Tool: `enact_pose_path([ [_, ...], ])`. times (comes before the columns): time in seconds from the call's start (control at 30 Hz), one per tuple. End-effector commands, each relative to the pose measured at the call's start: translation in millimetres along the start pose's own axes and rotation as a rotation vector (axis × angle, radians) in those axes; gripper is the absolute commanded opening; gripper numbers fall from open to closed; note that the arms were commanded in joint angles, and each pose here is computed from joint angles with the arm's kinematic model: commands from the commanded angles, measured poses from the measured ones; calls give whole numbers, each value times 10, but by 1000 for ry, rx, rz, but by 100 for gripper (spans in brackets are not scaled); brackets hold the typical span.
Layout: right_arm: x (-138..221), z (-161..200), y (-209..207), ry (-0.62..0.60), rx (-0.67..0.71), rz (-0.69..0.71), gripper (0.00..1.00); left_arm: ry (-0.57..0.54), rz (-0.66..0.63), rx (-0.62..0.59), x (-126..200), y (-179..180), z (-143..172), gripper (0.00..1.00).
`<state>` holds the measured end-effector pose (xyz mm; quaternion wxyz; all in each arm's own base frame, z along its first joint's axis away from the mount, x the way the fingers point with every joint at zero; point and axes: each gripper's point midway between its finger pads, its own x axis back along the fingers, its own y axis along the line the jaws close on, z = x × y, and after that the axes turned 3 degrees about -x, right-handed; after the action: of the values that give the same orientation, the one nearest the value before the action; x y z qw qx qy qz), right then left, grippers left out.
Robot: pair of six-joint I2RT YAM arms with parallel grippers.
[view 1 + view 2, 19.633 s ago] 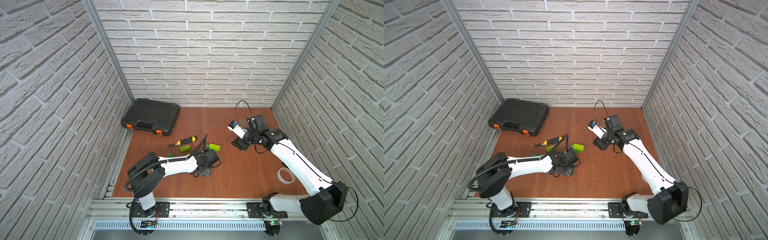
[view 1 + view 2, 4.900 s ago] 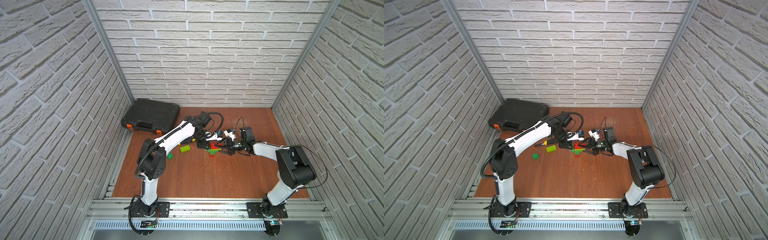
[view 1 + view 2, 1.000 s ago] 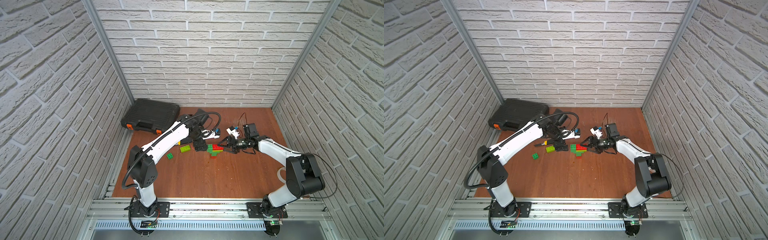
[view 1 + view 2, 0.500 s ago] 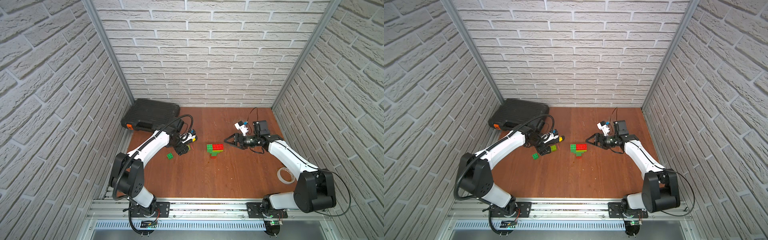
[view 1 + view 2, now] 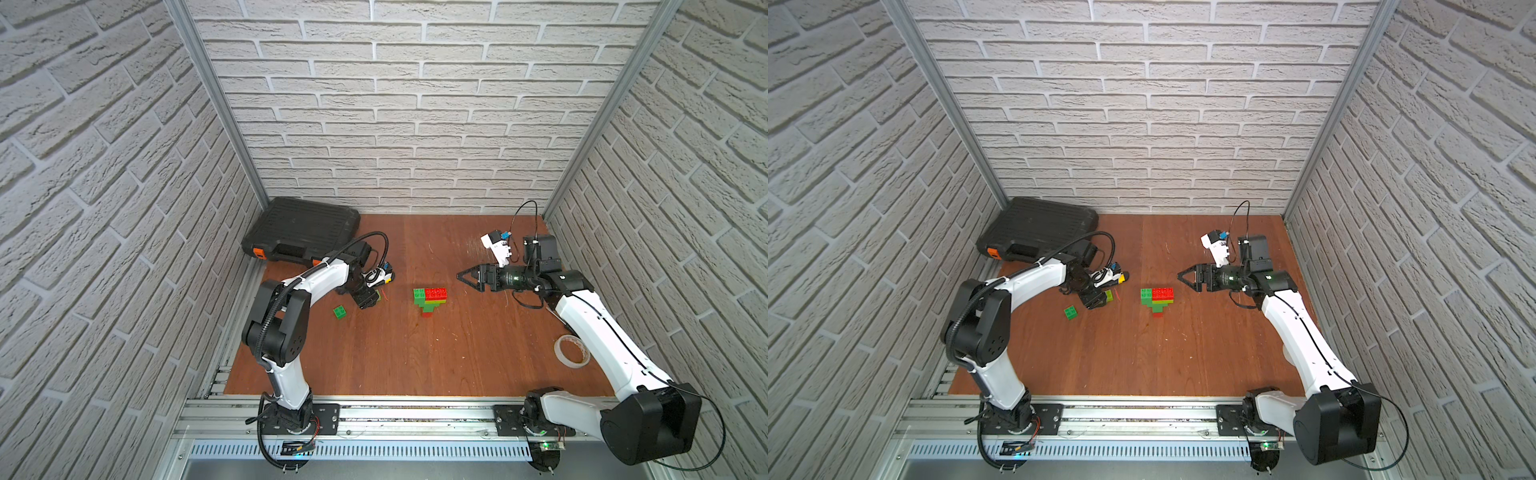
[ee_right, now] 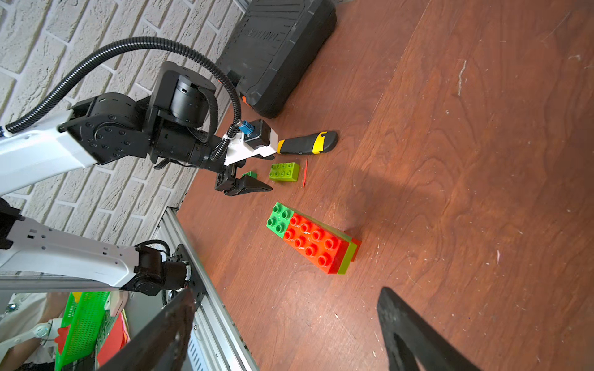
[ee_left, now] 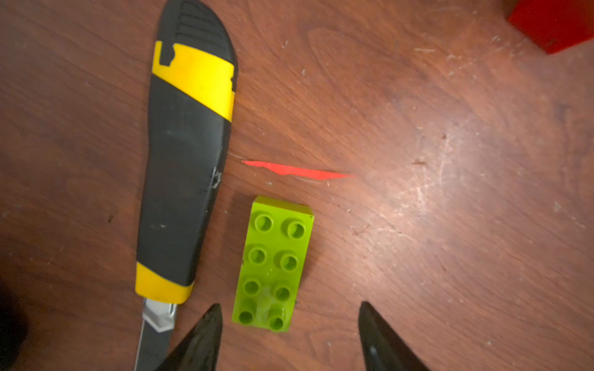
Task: Assemble a spoon with lego
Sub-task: Pick up the lego brick from the center of the board, then place the lego brick at the center of the board.
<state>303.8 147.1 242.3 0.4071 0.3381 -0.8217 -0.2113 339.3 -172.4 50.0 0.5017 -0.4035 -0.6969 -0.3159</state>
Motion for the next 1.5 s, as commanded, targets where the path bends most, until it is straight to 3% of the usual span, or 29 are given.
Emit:
enact_pose_path([
  [0.0, 61, -71, 45, -16, 44, 11, 88, -12, -32, -46, -32, 96, -90, 64],
  [0.27, 68, -104, 34, -20, 47, 25, 88, 49, -20, -93, -247, -9, -17, 45],
  [0.4, 105, -137, 47, -31, 61, 39, 88, 57, -31, -110, -260, -41, -25, 19],
  [0.53, 172, -157, 88, -47, 97, 52, 87, 46, -49, -120, -162, -87, -31, 4],
  [0.73, 347, -170, 199, -136, 246, 73, 86, 29, -84, -146, 152, -378, 81, 0],
  [0.97, 547, 4, 263, -186, 481, 138, 87, -19, -81, -289, 436, -1110, 130, 2],
  [1.2, 598, 140, 247, -153, 517, 165, 86, -59, -17, -466, 247, -1874, -113, 5],
  [1.47, 599, 237, 210, -126, 541, 177, 86, -25, 53, -543, -86, -2174, -331, 8],
])
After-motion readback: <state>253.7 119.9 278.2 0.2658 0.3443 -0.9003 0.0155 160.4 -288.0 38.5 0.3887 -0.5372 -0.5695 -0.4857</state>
